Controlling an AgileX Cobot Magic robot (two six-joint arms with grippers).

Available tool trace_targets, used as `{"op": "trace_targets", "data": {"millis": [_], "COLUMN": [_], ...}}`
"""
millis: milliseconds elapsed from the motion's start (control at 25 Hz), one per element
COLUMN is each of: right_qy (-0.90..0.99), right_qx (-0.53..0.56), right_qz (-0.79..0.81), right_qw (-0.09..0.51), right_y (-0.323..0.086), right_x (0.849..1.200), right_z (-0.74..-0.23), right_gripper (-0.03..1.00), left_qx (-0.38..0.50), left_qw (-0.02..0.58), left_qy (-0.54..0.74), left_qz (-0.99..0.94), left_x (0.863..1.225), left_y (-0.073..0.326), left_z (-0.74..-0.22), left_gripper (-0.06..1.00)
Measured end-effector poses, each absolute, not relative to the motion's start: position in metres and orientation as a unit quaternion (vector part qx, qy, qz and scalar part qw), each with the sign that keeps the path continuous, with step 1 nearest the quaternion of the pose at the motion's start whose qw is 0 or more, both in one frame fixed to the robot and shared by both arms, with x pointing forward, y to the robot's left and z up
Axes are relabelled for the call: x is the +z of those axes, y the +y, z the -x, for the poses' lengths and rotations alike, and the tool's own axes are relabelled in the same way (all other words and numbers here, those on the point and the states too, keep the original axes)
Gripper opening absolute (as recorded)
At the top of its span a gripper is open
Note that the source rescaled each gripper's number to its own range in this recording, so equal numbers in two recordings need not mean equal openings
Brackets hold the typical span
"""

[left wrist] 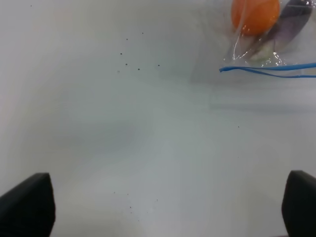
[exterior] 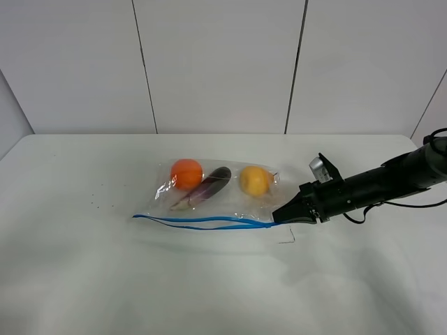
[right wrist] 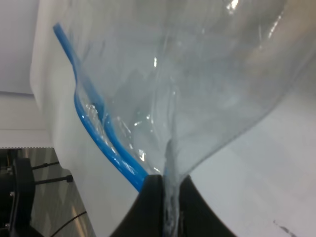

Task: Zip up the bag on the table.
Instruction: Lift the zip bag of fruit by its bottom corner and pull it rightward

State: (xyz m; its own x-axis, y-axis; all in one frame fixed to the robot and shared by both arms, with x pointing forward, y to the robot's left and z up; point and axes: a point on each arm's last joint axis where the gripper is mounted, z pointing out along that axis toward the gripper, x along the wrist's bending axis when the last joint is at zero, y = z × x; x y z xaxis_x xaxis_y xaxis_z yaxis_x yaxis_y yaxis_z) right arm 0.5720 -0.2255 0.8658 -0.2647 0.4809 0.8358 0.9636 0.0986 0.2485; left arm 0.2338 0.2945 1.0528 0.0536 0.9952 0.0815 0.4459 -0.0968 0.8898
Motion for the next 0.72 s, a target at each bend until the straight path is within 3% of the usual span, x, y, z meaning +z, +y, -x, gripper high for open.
{"op": "trace_targets", "data": {"millis": [720], "right_qy": [-0.683], "right_qx": [-0.414], "right_qz": [0.527], "right_qw": [0.291], "right_y": [-0.2255], "right_x": [0.8659], "right_z": [-0.5722], "right_gripper": [0.0], "left_qx": [0.385], "left_qw": [0.356], "left_qy": [0.57], "left_qz": [-0.632], "left_x": [1.0528], "left_y": [0.2945], "left_z": [-0.2338], "left_gripper": [1.0]}}
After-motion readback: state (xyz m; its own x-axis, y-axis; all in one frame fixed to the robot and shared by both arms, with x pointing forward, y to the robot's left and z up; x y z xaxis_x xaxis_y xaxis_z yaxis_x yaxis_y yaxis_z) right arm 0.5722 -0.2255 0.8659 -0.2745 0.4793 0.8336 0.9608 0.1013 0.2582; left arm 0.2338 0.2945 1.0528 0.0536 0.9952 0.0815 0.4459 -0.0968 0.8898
